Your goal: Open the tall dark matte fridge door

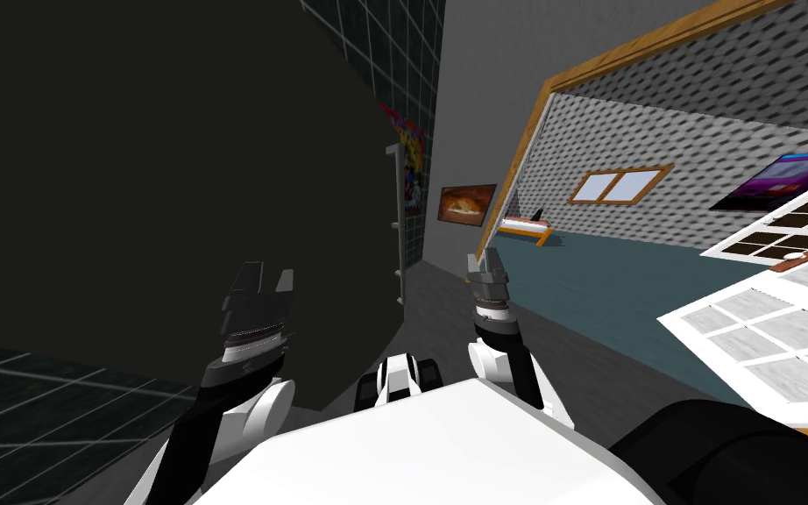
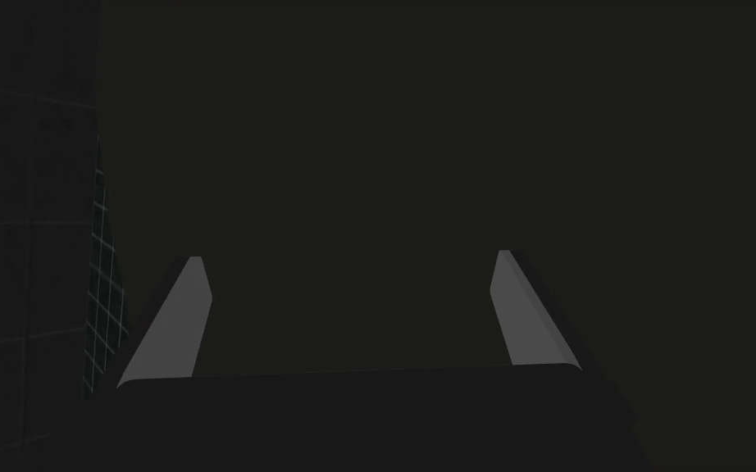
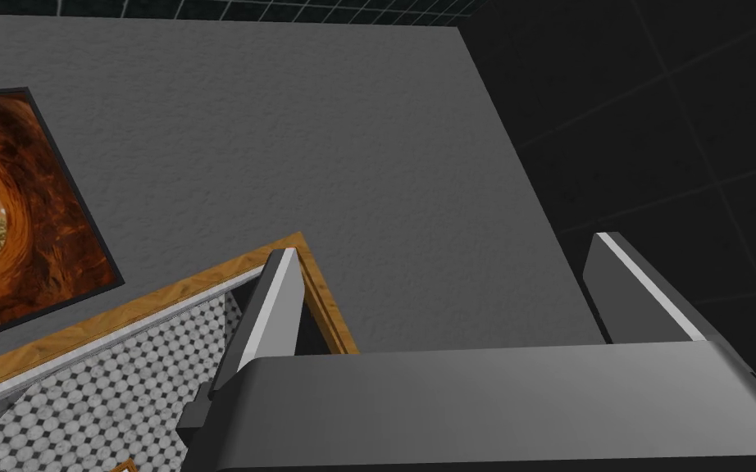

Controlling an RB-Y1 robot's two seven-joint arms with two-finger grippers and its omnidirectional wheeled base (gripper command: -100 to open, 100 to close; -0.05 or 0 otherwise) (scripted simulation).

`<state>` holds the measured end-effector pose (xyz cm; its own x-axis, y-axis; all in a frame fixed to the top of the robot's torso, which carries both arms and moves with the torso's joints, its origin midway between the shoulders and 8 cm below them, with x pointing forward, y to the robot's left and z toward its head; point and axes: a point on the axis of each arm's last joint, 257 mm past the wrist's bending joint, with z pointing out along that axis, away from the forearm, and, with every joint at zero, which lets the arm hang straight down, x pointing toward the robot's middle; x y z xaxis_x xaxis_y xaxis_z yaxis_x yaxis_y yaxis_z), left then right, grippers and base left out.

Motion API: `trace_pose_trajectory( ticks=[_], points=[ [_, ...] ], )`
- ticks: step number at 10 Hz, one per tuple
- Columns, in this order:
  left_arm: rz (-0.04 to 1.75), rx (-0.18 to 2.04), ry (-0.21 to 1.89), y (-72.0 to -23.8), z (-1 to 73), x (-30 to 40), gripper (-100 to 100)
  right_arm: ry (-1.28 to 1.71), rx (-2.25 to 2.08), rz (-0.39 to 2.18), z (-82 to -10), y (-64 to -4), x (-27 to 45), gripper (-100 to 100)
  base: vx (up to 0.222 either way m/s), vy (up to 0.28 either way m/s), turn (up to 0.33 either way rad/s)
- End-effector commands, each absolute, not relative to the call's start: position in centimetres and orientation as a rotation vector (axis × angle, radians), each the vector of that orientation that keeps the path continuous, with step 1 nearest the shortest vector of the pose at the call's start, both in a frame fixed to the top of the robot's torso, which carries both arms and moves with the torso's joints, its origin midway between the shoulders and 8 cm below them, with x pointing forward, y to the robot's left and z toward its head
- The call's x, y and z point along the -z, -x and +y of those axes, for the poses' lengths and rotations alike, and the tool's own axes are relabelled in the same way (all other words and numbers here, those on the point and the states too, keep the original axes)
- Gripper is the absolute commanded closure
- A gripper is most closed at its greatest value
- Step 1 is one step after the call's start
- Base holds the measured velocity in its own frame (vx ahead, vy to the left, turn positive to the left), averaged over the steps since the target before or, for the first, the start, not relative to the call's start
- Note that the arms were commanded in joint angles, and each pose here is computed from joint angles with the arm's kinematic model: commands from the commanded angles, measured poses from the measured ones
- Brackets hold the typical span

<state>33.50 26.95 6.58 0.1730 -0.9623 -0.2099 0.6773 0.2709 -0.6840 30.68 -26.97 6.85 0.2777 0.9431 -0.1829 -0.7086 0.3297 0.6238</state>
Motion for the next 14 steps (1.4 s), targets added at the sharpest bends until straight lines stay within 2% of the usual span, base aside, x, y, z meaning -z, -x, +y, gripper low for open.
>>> trace_pose_trajectory(
  ticks=[1,14],
  points=[
    [0.762,1.201,0.490,-34.7,26.8,-6.4,-100,-0.471,-1.165,0.586,-27.0,-30.7,-6.9,0,0.014,-0.057,-0.086],
    [0.945,1.056,0.557,-38.9,28.5,-5.0,-100,-0.471,-1.165,0.586,-27.0,-30.7,-6.9,0,0.006,-0.034,-0.068]
  ],
)
